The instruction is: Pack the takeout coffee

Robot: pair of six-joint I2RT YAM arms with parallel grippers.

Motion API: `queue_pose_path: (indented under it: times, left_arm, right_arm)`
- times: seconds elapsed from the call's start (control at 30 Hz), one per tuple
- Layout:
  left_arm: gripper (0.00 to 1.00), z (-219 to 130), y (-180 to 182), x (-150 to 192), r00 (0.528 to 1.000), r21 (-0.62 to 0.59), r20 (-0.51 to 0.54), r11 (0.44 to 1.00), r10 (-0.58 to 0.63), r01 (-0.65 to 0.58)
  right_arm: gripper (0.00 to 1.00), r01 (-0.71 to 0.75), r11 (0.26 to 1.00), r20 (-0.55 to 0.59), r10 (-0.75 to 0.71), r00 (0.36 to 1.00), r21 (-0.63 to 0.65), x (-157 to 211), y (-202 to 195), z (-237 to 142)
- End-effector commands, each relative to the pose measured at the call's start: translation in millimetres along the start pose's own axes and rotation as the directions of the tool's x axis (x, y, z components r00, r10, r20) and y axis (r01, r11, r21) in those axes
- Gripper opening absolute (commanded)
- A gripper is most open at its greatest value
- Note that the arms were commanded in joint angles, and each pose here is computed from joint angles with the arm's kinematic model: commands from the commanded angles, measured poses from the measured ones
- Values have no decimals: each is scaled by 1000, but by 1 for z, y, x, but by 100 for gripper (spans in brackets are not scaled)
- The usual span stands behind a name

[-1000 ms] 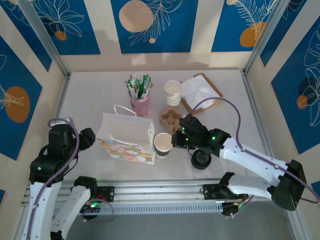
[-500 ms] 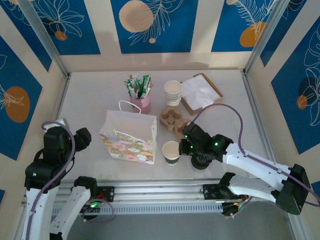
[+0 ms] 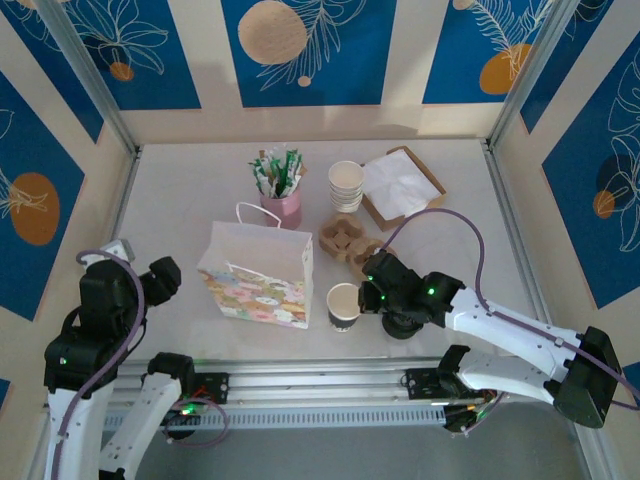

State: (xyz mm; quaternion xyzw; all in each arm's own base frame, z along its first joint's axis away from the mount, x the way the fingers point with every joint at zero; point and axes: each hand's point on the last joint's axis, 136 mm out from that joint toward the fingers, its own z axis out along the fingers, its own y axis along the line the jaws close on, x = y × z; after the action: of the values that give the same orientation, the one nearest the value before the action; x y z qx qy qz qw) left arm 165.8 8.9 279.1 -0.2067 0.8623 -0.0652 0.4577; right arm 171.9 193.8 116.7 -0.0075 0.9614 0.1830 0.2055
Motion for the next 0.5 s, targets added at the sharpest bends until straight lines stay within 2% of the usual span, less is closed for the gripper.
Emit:
queue_pose_path:
  times: [0.0,0.1,0.33,0.37,0.47]
  left_arm:
    - [77,-10,-2,-7,999,24,40,1000,-21,20]
    - [78,-12,2,-9,998,12,64,1000,-22,21]
    - [78,-12,4,-8,998,8,65,1000,-11,11]
    - [78,-11,4,-7,998,7,60,1000,-4,3]
    - [79,-11,7,-4,999,-10,51,1000,13,-12]
  right_arm:
    - [16,14,1000,26,-15,1000,28,-7,-2,-11]
    - [27,26,999,22,-27,999,43,-9,-2,-14]
    - [41,21,1000,46,-21,999,16,-23,11,-39]
    - [42,15,1000,49,-16,999,24,-25,11,-45]
    - [55,-57,991,49,52,997,119,-28,-8,-63]
